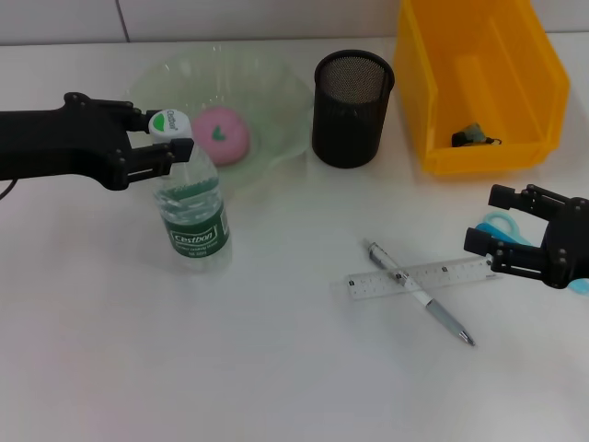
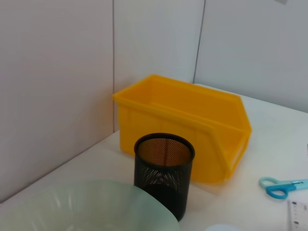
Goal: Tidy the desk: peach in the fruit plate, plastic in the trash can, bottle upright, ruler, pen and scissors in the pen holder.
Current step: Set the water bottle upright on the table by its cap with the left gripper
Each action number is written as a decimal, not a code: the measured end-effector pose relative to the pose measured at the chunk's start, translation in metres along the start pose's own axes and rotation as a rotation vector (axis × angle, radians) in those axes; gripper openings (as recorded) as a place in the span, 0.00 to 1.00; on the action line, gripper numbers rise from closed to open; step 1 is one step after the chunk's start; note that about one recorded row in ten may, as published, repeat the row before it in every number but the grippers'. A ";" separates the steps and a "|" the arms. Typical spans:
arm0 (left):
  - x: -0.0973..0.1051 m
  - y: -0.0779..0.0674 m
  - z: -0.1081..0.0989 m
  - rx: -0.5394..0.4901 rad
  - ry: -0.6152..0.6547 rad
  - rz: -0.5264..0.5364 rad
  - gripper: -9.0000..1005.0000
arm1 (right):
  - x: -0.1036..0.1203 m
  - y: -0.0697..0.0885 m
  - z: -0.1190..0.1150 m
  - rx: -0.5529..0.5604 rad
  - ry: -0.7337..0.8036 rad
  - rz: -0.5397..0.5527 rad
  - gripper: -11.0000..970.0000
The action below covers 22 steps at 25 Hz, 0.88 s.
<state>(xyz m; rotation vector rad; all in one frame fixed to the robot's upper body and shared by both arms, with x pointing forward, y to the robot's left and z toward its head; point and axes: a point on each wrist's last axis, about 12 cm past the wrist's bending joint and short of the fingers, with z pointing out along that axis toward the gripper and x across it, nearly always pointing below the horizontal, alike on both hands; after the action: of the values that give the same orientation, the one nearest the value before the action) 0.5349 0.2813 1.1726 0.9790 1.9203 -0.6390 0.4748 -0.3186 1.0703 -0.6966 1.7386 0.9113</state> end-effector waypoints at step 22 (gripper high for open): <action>-0.002 -0.002 0.000 0.026 -0.078 0.050 0.49 | 0.002 0.001 -0.003 0.007 0.001 0.007 0.87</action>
<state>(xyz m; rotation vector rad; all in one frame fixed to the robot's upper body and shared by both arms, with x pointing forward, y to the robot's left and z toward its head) 0.5338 0.2797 1.1741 1.0008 1.8183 -0.6652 0.4720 -0.3203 1.0689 -0.6874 1.7455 0.9096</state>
